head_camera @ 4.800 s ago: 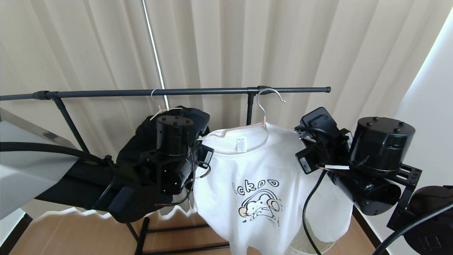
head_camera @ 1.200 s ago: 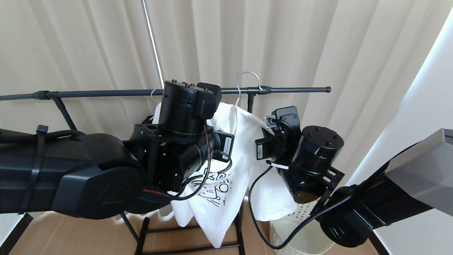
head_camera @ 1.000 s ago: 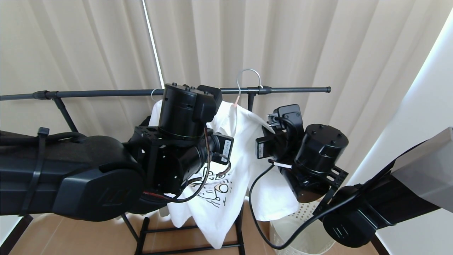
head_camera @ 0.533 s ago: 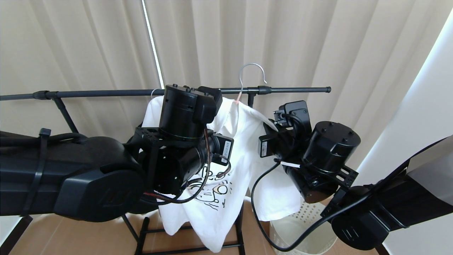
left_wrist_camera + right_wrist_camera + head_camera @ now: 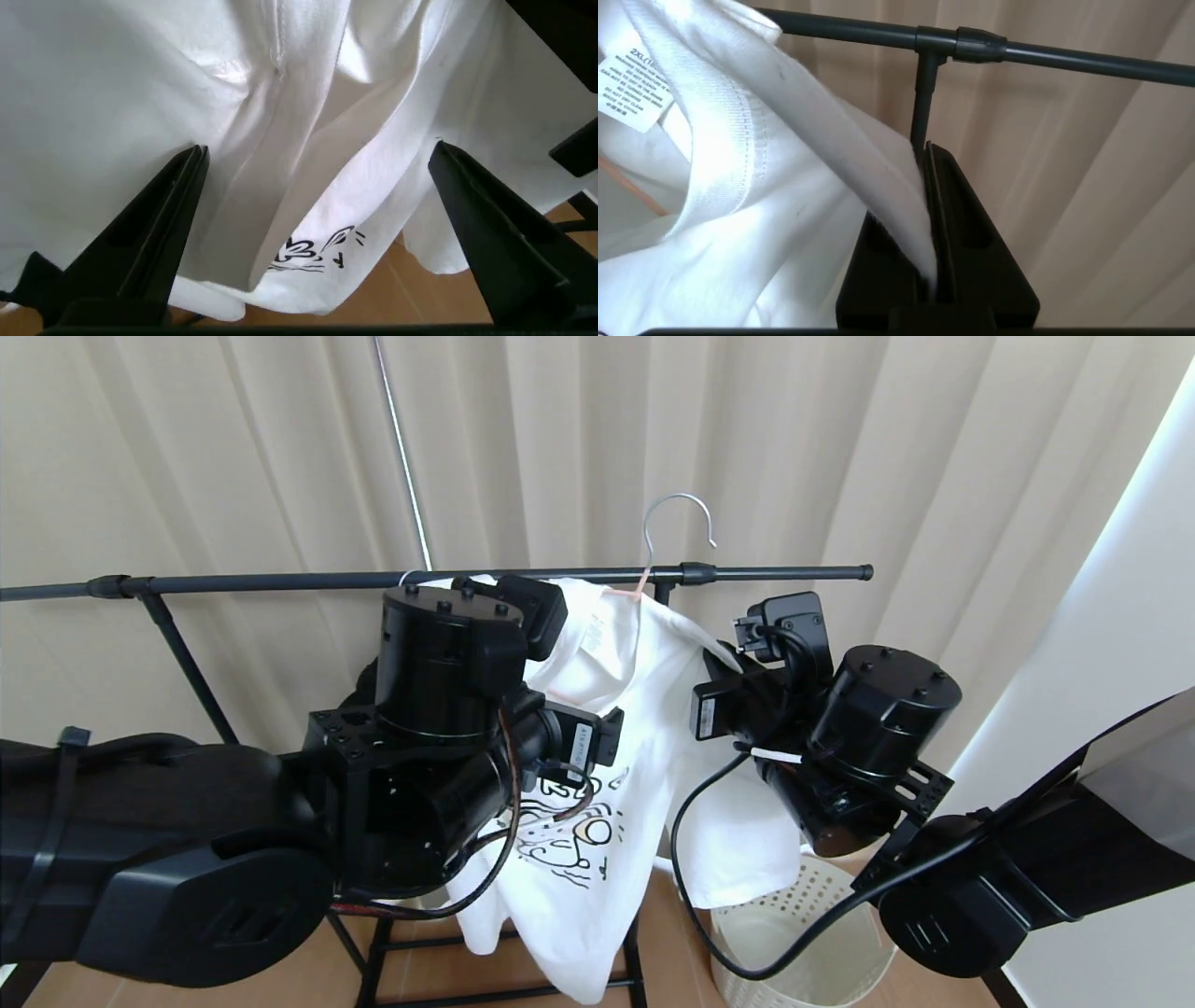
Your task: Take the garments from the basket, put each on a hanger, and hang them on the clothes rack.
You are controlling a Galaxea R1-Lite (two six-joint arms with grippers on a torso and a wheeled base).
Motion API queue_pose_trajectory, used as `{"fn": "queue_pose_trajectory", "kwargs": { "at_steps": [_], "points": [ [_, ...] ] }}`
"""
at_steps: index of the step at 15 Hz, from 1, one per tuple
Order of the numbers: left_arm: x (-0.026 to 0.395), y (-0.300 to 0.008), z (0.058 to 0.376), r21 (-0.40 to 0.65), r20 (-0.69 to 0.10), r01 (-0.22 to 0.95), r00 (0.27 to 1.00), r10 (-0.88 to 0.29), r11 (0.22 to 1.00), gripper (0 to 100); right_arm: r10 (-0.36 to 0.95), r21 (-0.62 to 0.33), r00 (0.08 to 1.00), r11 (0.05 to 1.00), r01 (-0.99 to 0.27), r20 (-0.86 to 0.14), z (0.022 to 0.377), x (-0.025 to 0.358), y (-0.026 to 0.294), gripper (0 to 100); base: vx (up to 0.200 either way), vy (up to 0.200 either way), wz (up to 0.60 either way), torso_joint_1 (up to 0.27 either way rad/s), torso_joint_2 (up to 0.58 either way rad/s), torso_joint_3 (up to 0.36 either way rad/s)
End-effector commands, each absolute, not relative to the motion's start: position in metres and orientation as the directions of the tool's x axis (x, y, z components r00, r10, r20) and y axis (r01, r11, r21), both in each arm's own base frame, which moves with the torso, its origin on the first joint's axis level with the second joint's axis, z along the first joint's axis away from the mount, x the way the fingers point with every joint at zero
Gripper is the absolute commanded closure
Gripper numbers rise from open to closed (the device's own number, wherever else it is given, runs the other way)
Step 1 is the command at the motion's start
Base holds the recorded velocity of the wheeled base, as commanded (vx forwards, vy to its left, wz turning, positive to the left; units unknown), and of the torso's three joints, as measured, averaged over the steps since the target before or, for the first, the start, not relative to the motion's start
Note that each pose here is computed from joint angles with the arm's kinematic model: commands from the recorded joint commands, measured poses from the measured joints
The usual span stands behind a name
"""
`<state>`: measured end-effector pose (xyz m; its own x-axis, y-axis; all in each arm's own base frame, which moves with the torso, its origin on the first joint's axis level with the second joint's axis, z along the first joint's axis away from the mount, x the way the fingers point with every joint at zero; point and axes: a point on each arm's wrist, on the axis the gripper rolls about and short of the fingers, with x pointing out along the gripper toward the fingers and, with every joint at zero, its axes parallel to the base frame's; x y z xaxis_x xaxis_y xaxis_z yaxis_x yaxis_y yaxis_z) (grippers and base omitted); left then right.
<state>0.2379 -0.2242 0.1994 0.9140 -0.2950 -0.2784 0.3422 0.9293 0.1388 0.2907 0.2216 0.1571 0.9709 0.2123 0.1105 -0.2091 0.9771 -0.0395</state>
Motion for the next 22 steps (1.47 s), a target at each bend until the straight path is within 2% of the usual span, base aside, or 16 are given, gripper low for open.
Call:
{"fn": "queue_pose_trajectory", "kwargs": {
  "at_steps": [1,2,4,10,15,17,21,22],
  "points": [
    [0.228,-0.216,0.2,0.17,-0.274,0.351,0.914,-0.298,0.921,0,0.209,-0.04,0.972,0.978,-0.206,0.11,0.157,0.292,0.22,100,0.0,0.0,0.0,0.0,0.0,0.0],
    [0.228,-0.216,0.2,0.17,-0.274,0.351,0.914,-0.298,0.921,0,0.209,-0.04,0.972,0.978,-0.206,0.11,0.157,0.292,0.22,100,0.0,0.0,0.0,0.0,0.0,0.0],
    [0.227,-0.213,0.208,0.176,-0.216,0.349,0.926,-0.31,0.921,0,0.207,-0.038,0.972,0.978,-0.204,0.114,0.158,0.292,0.22,100,0.0,0.0,0.0,0.0,0.0,0.0],
    [0.224,-0.208,0.218,0.164,-0.185,0.341,0.932,-0.31,0.926,0,0.186,-0.035,0.975,0.983,-0.183,0.121,0.161,0.296,0.213,100,0.0,0.0,0.0,0.0,0.0,0.0],
    [0.224,-0.174,0.24,0.156,-0.126,0.339,0.939,-0.321,0.928,0,0.197,-0.029,0.973,0.98,-0.194,0.119,0.161,0.301,0.205,100,0.0,0.0,0.0,0.0,0.0,0.0],
    [0.233,-0.161,0.242,0.161,-0.12,0.3,0.952,-0.283,0.94,0,0.204,-0.023,0.972,0.979,-0.203,0.118,0.161,0.301,0.205,100,0.0,0.0,0.0,0.0,0.0,0.0],
    [0.252,-0.128,0.248,0.172,-0.114,0.293,0.954,-0.277,0.94,0,0.229,-0.017,0.967,0.973,-0.228,0.112,0.159,0.306,0.199,100,0.0,0.0,0.0,0.0,0.0,0.0],
    [0.252,-0.128,0.248,0.172,-0.114,0.293,0.954,-0.277,0.94,0,0.229,-0.017,0.967,0.973,-0.228,0.112,0.159,0.306,0.199,100,0.0,0.0,0.0,0.0,0.0,0.0]
  ]
}}
